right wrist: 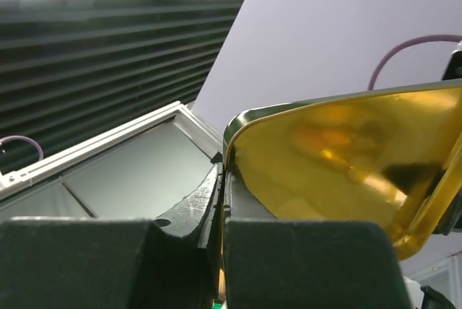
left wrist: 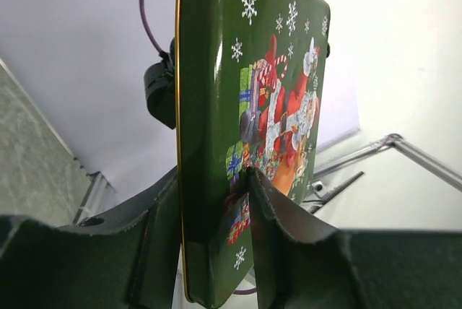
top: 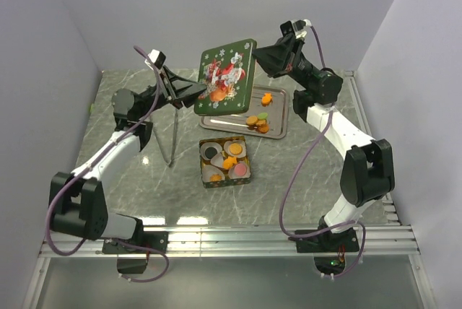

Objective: Pack the cookies

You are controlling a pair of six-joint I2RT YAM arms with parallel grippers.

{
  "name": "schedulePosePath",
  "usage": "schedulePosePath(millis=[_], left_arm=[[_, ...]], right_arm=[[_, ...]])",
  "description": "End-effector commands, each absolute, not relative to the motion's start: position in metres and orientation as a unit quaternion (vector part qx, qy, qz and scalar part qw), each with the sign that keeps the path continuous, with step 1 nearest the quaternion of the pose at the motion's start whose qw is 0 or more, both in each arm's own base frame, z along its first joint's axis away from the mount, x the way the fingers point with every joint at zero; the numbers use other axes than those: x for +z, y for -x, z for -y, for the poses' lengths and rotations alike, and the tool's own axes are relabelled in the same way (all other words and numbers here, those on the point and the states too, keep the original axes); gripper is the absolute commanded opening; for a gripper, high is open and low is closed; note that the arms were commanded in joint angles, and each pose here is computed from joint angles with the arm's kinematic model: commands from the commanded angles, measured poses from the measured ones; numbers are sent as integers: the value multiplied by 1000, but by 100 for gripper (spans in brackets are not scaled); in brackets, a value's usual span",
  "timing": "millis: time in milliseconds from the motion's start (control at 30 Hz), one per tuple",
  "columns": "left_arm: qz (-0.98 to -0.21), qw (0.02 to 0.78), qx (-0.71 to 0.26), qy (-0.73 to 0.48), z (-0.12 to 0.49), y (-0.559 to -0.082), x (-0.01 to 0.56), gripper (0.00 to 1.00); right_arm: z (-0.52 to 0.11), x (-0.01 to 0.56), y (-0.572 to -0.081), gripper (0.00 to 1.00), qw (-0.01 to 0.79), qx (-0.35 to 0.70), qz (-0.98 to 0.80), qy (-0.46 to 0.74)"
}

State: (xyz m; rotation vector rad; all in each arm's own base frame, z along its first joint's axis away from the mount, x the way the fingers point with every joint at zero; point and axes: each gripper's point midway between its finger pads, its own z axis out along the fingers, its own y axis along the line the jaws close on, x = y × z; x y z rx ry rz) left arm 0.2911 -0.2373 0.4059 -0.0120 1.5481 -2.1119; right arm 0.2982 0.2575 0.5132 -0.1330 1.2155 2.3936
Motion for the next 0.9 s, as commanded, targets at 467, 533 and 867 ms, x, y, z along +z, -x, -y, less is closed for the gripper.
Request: schedulePosePath(millis=[467, 533, 867], left_arm=[[-593, 396, -701, -11, 214, -265, 448, 0], [-597, 402, -694, 0, 212, -268, 444, 0], [-626, 365, -686, 59, 209, -271, 384, 0]], right_arm=[[-260, 447, -255, 54, 104, 847, -518, 55], [-260, 443, -251, 54, 111, 841, -526, 60], [-270, 400, -258, 53, 122, 787, -604, 31]])
